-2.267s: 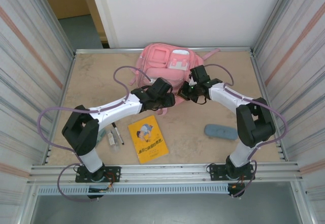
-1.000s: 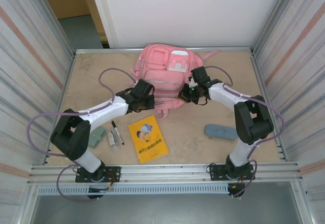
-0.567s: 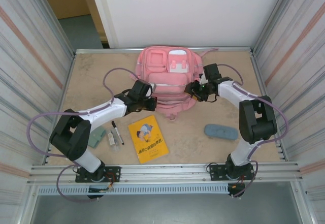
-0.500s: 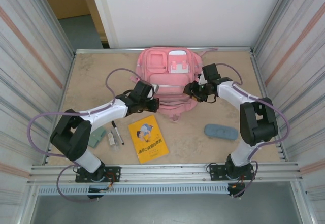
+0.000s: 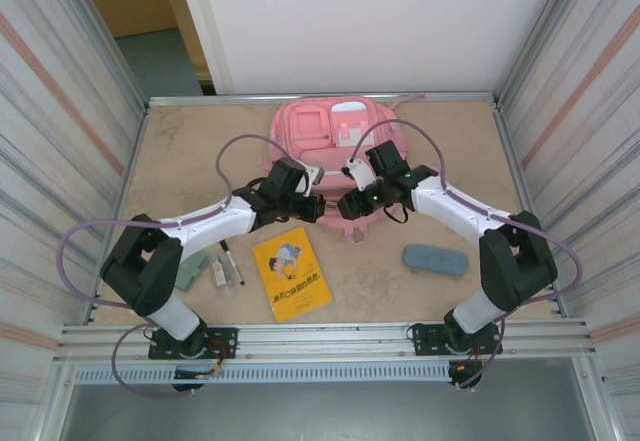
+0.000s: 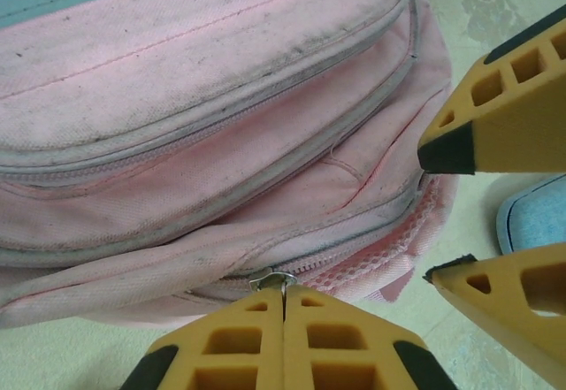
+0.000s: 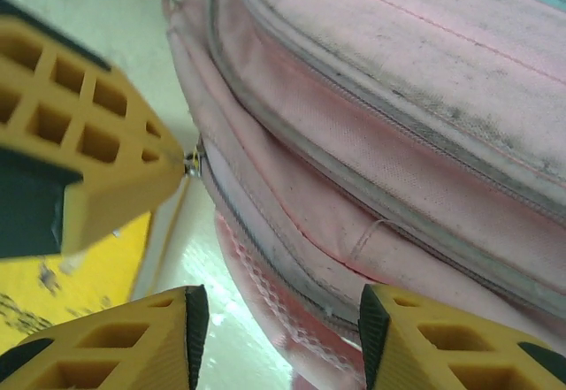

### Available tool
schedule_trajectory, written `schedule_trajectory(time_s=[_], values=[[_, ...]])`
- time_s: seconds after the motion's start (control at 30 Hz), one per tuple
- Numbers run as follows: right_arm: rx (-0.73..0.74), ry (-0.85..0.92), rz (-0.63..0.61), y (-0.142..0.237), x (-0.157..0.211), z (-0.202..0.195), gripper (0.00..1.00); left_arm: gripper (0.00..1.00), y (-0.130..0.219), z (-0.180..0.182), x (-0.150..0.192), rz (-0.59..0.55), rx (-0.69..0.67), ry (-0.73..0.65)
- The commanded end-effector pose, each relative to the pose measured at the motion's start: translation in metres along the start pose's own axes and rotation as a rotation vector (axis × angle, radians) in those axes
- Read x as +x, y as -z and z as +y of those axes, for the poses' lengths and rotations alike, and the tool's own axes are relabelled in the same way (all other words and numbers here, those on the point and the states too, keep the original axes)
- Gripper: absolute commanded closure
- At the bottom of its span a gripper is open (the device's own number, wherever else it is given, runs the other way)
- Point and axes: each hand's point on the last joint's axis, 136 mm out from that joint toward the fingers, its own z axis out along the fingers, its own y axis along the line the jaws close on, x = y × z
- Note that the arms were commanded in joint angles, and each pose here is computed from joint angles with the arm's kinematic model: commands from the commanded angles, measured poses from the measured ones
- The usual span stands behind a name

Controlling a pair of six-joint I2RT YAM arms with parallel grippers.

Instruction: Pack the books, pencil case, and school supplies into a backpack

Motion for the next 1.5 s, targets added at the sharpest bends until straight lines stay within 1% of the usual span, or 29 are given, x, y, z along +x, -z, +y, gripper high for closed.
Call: schedule_trajectory(time_s=[0.0, 0.07, 0.1, 0.13, 0.17, 0.2, 0.23, 0.27, 0.37, 0.47, 0.7, 0.8, 0.87, 0.93, 0.97, 1.0, 1.03, 1.07, 1.1, 1.13, 1.2, 1.27, 1.3, 1.4, 1.47], values=[[0.021, 0.266, -0.027, -0.005, -0.006, 0.002, 0.51, 1.00, 0.010, -0.017, -0.024, -0.081, 0.071, -0.049], [0.075, 0.310, 0.000, -0.018, -0.008, -0.003, 0.52, 1.00, 0.012, -0.019, -0.023, -0.080, 0.077, -0.051], [0.095, 0.319, 0.010, -0.023, -0.011, -0.007, 0.54, 1.00, 0.013, -0.020, -0.023, -0.081, 0.082, -0.055], [0.095, 0.329, 0.017, -0.028, -0.012, -0.008, 0.58, 1.00, 0.013, -0.019, -0.022, -0.081, 0.078, -0.056], [0.102, 0.333, 0.011, -0.029, -0.015, -0.009, 0.67, 1.00, 0.012, -0.016, -0.021, -0.081, 0.068, -0.057], [0.108, 0.336, 0.001, -0.028, -0.017, -0.010, 0.85, 1.00, 0.011, -0.010, -0.019, -0.081, 0.045, -0.053], [0.109, 0.341, -0.017, -0.024, -0.020, -0.010, 0.94, 1.00, 0.011, -0.005, -0.017, -0.077, 0.024, -0.046], [0.094, 0.355, -0.039, -0.019, -0.022, -0.006, 1.00, 1.00, 0.011, 0.003, -0.015, -0.073, -0.003, -0.029], [0.041, 0.356, -0.112, 0.002, -0.027, -0.002, 1.00, 1.00, 0.016, 0.033, -0.007, -0.070, -0.081, 0.030], [-0.005, 0.388, -0.175, 0.018, -0.035, 0.008, 1.00, 1.00, 0.025, 0.077, -0.001, -0.072, -0.258, 0.085], [0.028, 0.483, -0.241, 0.028, -0.051, 0.020, 1.00, 1.00, 0.048, 0.169, -0.006, -0.062, -0.582, 0.205], [0.044, 0.500, -0.282, 0.036, -0.060, 0.024, 1.00, 1.00, 0.046, 0.205, -0.007, -0.038, -0.657, 0.264], [0.040, 0.507, -0.297, 0.040, -0.064, 0.027, 1.00, 1.00, 0.042, 0.218, -0.012, -0.039, -0.648, 0.295], [0.035, 0.512, -0.285, 0.038, -0.063, 0.028, 1.00, 1.00, 0.038, 0.221, -0.021, -0.063, -0.608, 0.288], [0.042, 0.507, -0.276, 0.035, -0.061, 0.026, 1.00, 0.91, 0.039, 0.219, -0.026, -0.077, -0.598, 0.280], [0.050, 0.500, -0.270, 0.034, -0.060, 0.025, 1.00, 0.79, 0.042, 0.215, -0.031, -0.095, -0.583, 0.266], [0.051, 0.489, -0.262, 0.030, -0.057, 0.025, 1.00, 0.60, 0.045, 0.208, -0.038, -0.120, -0.553, 0.242], [0.055, 0.474, -0.259, 0.028, -0.055, 0.024, 1.00, 0.52, 0.051, 0.202, -0.043, -0.145, -0.534, 0.217], [0.061, 0.461, -0.260, 0.026, -0.054, 0.023, 0.98, 0.48, 0.057, 0.197, -0.047, -0.168, -0.524, 0.197], [0.066, 0.444, -0.263, 0.025, -0.052, 0.022, 0.95, 0.45, 0.064, 0.193, -0.050, -0.191, -0.516, 0.167], [0.093, 0.404, -0.271, 0.025, -0.049, 0.016, 0.89, 0.43, 0.074, 0.179, -0.054, -0.230, -0.475, 0.083], [0.127, 0.345, -0.281, 0.026, -0.047, 0.009, 0.77, 0.43, 0.079, 0.151, -0.055, -0.253, -0.374, -0.056], [0.139, 0.318, -0.285, 0.027, -0.046, 0.007, 0.74, 0.43, 0.080, 0.139, -0.054, -0.261, -0.350, -0.124], [0.156, 0.249, -0.291, 0.030, -0.042, 0.002, 0.73, 0.37, 0.067, 0.082, -0.035, -0.231, -0.270, -0.510], [0.169, 0.194, -0.287, 0.036, -0.037, -0.002, 0.72, 0.35, 0.050, 0.048, -0.013, -0.192, -0.218, -0.799]])
